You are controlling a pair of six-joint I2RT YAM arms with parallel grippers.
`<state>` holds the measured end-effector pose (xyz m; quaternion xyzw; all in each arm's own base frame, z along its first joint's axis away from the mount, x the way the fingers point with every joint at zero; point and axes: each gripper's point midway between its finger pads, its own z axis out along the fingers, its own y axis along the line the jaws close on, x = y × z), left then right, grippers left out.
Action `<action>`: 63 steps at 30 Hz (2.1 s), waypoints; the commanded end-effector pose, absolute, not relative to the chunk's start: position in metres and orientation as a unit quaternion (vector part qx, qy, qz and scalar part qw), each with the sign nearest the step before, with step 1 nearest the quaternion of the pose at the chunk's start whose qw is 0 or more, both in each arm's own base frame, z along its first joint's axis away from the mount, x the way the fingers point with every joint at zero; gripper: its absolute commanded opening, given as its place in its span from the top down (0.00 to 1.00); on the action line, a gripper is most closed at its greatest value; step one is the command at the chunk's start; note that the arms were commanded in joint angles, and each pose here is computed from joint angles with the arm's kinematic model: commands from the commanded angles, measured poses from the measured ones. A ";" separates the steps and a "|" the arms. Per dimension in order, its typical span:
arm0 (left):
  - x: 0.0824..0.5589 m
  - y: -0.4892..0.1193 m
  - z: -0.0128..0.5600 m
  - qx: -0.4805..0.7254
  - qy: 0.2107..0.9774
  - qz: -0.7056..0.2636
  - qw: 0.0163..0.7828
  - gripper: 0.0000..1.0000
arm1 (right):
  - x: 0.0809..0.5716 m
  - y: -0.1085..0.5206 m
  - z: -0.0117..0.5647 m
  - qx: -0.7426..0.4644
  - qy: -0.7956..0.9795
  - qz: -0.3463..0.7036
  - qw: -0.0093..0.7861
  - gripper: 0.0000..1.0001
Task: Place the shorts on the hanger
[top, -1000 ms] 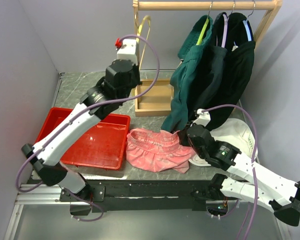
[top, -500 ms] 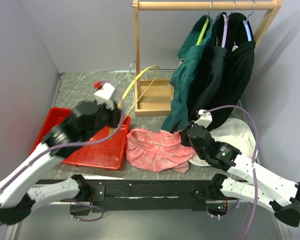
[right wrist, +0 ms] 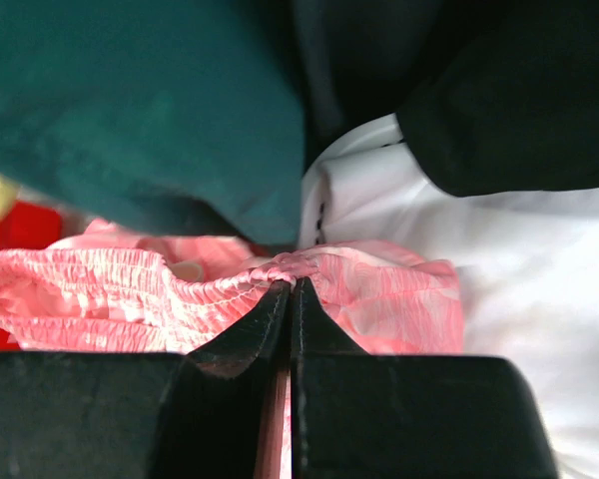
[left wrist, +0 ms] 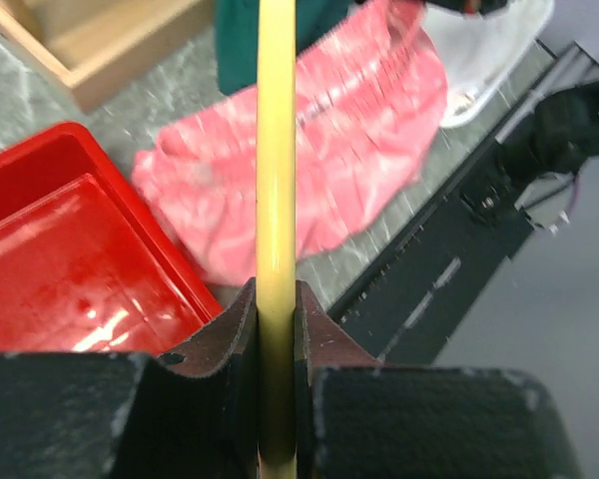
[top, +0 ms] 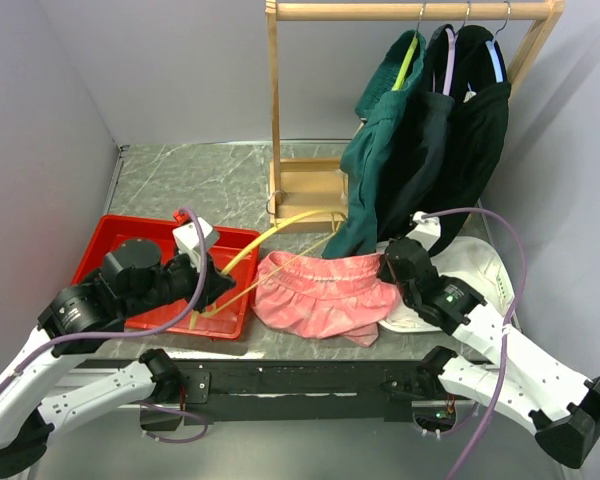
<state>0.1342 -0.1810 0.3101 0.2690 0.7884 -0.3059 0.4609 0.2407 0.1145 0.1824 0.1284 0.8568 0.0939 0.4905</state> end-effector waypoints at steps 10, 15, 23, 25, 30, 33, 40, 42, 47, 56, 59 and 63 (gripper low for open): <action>0.086 -0.188 0.332 0.328 0.745 -0.390 0.430 0.99 | 0.248 0.099 0.201 0.139 0.845 0.085 0.509 1.00; 0.086 -0.197 0.327 0.342 0.745 -0.390 0.419 0.99 | 0.247 0.101 0.203 0.120 0.847 0.089 0.511 1.00; 0.091 -0.204 0.323 0.365 0.739 -0.378 0.422 0.99 | 0.239 0.116 0.222 0.053 0.841 0.131 0.523 1.00; 0.091 -0.207 0.322 0.369 0.737 -0.379 0.422 0.99 | 0.238 0.121 0.226 0.041 0.840 0.143 0.522 1.00; 0.101 -0.207 0.335 0.373 0.719 -0.368 0.457 0.99 | 0.232 0.137 0.246 -0.007 0.838 0.143 0.527 1.00; 0.105 -0.211 0.341 0.383 0.702 -0.367 0.476 0.99 | 0.222 0.149 0.256 -0.037 0.838 0.134 0.527 1.00; 0.116 -0.235 0.319 0.426 0.680 -0.362 0.474 0.99 | 0.218 0.154 0.269 -0.026 0.834 0.135 0.534 1.00; 0.118 -0.241 0.322 0.432 0.662 -0.369 0.490 0.99 | 0.218 0.157 0.269 -0.022 0.830 0.151 0.536 1.00; 0.122 -0.256 0.327 0.457 0.595 -0.380 0.541 0.99 | 0.214 0.159 0.274 -0.013 0.822 0.178 0.542 1.00; 0.119 -0.261 0.293 0.504 0.618 -0.362 0.483 0.99 | 0.217 0.110 0.269 0.090 0.822 0.094 0.554 1.00; 0.119 -0.254 0.284 0.505 0.637 -0.344 0.470 0.99 | 0.216 0.098 0.264 0.111 0.825 0.063 0.550 1.00; 0.114 -0.246 0.288 0.505 0.637 -0.341 0.472 0.99 | 0.217 0.086 0.262 0.134 0.823 0.028 0.551 1.00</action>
